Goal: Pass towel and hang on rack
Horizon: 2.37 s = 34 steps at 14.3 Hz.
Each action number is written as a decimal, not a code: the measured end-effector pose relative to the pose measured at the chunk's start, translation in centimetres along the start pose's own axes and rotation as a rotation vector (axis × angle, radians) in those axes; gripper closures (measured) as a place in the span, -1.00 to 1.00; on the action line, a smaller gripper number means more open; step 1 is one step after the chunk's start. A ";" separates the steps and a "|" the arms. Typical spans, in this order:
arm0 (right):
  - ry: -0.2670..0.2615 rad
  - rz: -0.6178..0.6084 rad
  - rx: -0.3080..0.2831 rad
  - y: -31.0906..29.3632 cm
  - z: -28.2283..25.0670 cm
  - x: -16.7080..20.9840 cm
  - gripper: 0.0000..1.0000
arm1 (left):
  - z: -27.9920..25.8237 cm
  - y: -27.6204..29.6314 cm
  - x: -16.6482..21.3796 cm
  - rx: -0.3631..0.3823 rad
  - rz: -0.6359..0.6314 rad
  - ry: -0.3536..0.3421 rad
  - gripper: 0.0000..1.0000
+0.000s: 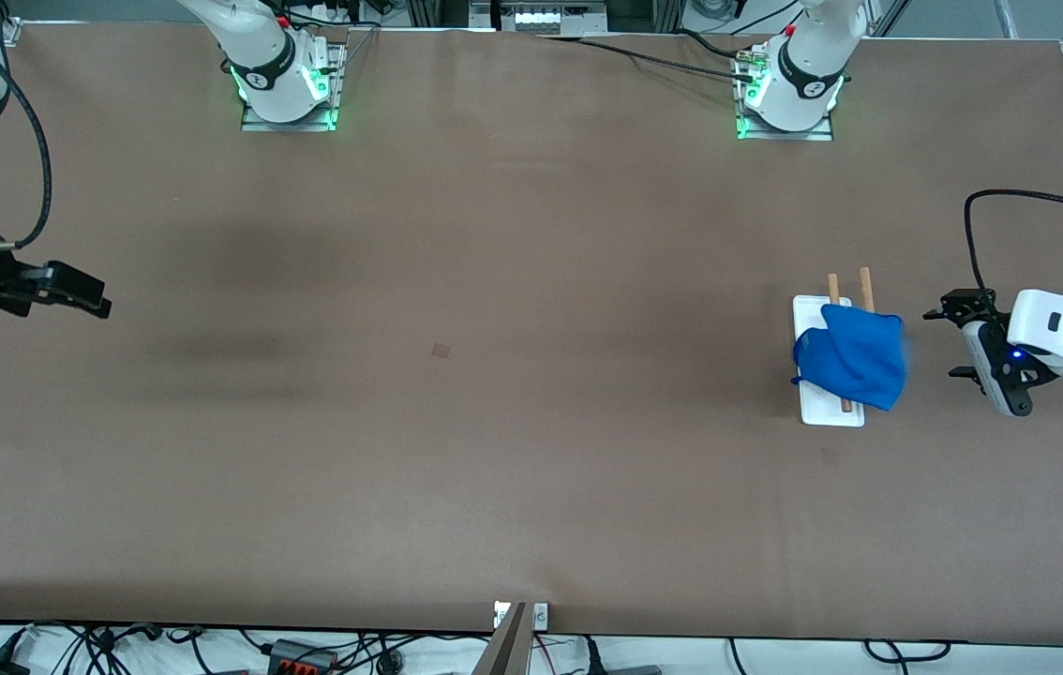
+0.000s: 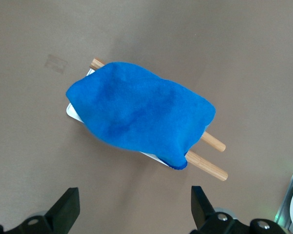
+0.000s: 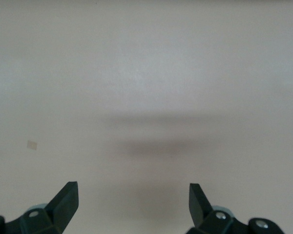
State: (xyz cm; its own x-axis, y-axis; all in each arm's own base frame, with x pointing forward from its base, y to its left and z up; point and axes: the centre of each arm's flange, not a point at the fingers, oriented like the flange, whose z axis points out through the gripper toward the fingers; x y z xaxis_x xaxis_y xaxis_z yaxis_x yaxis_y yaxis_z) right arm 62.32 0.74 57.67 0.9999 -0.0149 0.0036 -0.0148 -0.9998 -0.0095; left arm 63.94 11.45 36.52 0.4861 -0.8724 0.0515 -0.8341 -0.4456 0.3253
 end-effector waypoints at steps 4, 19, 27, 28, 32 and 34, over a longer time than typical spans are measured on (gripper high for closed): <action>-0.028 0.001 -0.001 0.1 0.6 -2.1 -1.00 | -1.2 0.2 0.7 0.022 0.017 0.007 -1.00; -0.033 0.006 -0.006 1.0 0.5 -4.8 -1.00 | -10.9 6.7 7.0 -0.035 -0.762 0.045 -1.00; 0.012 0.017 -0.005 1.7 0.3 -6.5 -1.00 | -15.3 14.4 9.9 0.040 -0.986 0.006 -1.00; 0.018 0.020 -0.005 1.9 0.0 -6.5 -1.00 | -15.2 14.9 10.3 0.052 -0.993 -0.004 -1.00; 0.045 0.015 -0.005 2.0 -0.9 -6.4 -1.00 | -14.8 15.2 10.3 0.061 -1.014 -0.019 -1.00; 0.056 0.009 -0.005 1.9 -1.4 -6.3 -1.00 | -14.8 15.2 10.2 0.069 -1.030 -0.023 -1.00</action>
State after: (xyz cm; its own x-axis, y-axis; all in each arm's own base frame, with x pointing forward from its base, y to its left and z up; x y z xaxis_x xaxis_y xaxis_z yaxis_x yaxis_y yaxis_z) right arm 55.94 -1.13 59.06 0.9979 -0.0245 0.0593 -0.0243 -0.9997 -0.0051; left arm 60.14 -1.22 55.97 0.9688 -0.0647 -0.2394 -0.0299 -0.9887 0.1466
